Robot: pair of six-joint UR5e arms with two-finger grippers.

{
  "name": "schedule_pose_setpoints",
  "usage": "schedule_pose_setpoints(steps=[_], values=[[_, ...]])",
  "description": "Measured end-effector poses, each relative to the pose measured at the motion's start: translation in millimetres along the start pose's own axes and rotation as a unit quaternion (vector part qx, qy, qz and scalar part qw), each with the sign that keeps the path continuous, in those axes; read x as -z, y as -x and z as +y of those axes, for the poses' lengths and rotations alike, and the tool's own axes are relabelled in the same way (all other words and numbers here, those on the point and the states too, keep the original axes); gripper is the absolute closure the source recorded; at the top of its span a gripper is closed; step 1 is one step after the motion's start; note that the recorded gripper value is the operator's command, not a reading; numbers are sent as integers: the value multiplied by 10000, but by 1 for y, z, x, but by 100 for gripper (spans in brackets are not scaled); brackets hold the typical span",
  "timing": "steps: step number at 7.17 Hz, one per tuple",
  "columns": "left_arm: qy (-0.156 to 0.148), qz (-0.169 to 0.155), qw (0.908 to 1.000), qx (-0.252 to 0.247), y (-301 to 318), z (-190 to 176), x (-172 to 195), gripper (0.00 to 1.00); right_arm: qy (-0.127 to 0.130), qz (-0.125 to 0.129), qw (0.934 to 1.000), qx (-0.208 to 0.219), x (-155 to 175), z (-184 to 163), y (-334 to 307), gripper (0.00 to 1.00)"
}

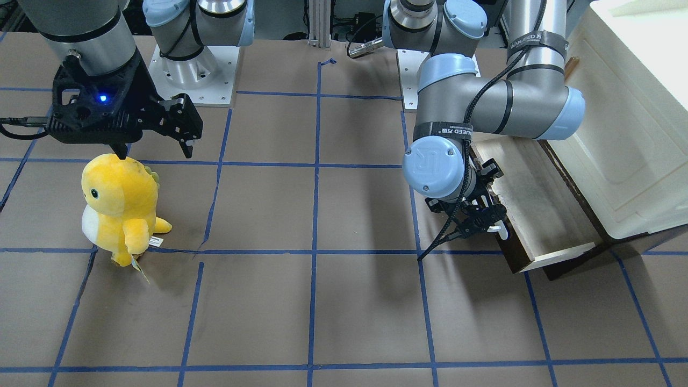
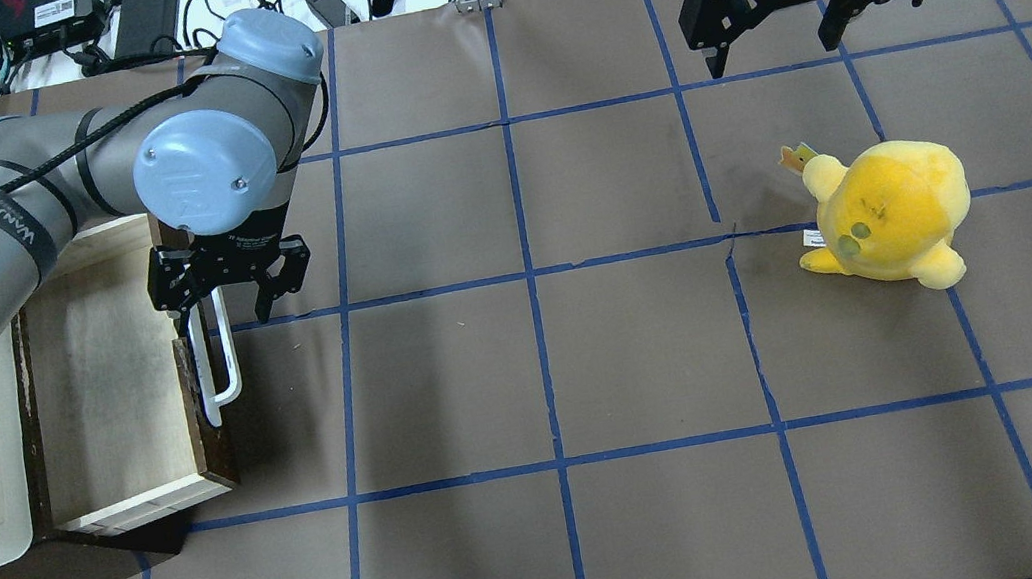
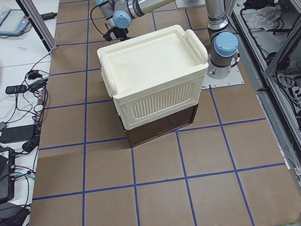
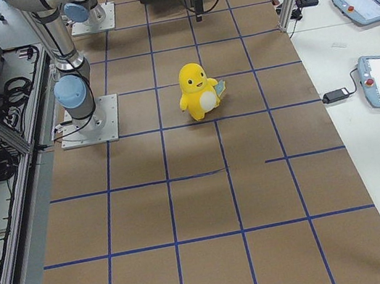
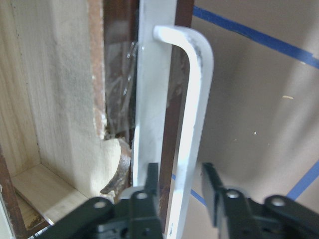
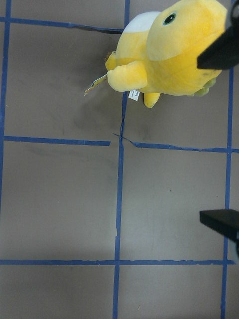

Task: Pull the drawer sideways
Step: 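Open the left gripper and lift it off the handle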

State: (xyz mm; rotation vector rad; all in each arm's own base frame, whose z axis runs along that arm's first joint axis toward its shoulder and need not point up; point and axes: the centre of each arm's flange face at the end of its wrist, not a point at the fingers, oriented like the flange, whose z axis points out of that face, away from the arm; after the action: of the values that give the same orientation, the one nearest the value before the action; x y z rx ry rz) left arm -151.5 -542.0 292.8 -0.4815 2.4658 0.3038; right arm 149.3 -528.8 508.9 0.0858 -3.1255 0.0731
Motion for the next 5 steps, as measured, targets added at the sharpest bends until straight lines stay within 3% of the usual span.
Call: schedule_pose_setpoints(steps=[3, 5], values=[[-286, 724, 9957, -503, 15, 14, 60, 0, -1, -2, 10000, 0, 0, 0, 0, 0], [-526, 1322, 9846, -1015, 37, 21, 99, 0, 0, -3, 10000, 2, 0, 0, 0, 0]])
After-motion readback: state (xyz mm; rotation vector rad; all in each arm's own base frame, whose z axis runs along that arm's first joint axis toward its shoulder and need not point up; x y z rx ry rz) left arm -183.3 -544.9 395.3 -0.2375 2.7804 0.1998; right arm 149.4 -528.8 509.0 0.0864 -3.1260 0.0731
